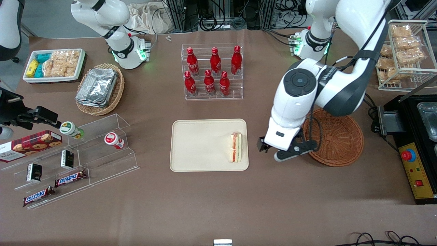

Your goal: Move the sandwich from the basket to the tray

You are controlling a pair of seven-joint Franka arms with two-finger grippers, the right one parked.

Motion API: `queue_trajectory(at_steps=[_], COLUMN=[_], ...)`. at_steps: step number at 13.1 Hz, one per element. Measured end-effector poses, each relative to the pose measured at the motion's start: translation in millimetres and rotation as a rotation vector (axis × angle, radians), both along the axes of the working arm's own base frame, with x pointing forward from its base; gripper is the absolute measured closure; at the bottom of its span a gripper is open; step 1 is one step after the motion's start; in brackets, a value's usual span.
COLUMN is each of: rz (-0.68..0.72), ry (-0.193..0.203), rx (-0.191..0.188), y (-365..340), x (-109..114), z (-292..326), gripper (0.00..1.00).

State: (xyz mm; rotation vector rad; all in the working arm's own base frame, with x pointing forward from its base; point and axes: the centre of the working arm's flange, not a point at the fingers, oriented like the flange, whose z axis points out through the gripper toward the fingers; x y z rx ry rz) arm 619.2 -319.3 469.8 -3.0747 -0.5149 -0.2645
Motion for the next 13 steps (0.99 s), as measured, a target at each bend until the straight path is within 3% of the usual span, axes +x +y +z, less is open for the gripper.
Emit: queue_trajectory(at_steps=[2, 4, 7, 13], rz=[0.021, 0.018, -0.052, -0.245], ry=[-0.006, 0.010, 0.058, 0.155], rx=[0.002, -0.021, -0.026, 0.002], y=[16.9, 46.1, 114.8, 220.8], x=[6.3, 16.1, 27.2, 19.4], z=[6.8, 16.4, 39.0, 49.8], gripper=[0.00, 0.00, 0.00, 0.00])
